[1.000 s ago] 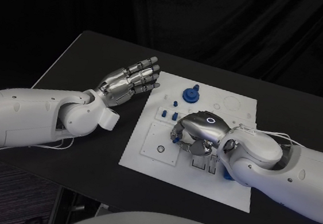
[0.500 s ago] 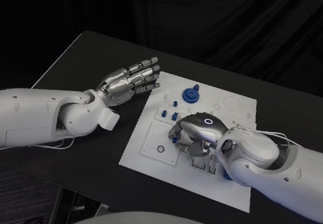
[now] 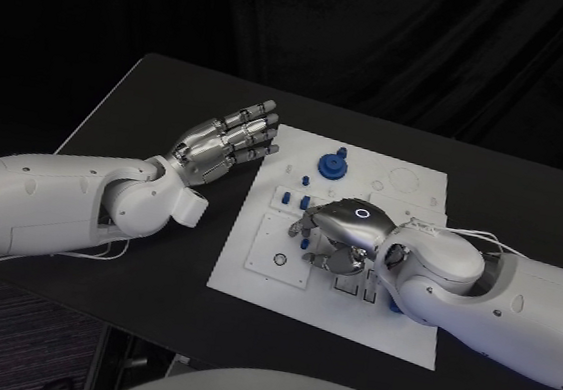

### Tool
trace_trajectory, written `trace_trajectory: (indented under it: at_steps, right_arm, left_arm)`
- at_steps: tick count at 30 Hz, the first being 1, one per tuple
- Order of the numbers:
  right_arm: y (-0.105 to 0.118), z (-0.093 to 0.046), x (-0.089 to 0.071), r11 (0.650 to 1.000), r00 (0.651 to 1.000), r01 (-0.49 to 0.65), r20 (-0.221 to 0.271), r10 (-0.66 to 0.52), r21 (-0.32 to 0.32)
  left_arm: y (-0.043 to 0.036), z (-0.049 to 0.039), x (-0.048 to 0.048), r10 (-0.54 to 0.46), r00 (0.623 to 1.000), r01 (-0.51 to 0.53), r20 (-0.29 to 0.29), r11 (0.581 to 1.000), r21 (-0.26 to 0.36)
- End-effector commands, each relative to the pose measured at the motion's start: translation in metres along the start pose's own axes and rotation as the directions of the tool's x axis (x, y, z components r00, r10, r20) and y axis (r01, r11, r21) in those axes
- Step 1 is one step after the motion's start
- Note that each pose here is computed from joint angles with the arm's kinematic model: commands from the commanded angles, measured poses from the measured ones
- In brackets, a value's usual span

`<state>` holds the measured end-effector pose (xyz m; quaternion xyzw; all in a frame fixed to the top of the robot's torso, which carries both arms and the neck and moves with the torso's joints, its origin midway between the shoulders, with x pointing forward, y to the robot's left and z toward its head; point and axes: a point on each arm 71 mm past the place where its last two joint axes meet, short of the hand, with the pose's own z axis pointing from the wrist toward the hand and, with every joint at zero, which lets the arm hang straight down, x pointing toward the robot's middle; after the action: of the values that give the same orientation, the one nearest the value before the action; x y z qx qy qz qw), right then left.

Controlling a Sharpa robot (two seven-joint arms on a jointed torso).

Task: Assemble the parts on the task board

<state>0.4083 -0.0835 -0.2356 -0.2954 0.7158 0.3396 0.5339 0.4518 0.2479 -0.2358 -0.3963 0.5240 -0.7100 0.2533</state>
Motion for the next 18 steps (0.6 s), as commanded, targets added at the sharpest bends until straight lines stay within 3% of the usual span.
trace_trajectory:
  at_steps: [1,9,18]
  right_arm:
    - [-0.004,-0.005,0.002,0.999,1.0,0.0,0.014,0.0,0.035]
    - [-0.016,-0.023,-0.016,0.999,0.994,-0.01,0.109,0.004,0.052]
    - [-0.048,-0.054,-0.06,0.983,0.983,-0.054,0.182,0.021,0.174]
  left_arm:
    - [-0.0004,-0.0004,0.0014,-0.012,1.0,0.012,-0.014,1.0,0.018]
    - [-0.0006,-0.0015,0.0007,-0.01,1.0,0.01,-0.009,1.0,0.018]
    - [-0.0016,-0.0034,-0.0001,-0.009,1.0,0.009,0.004,1.0,0.02]
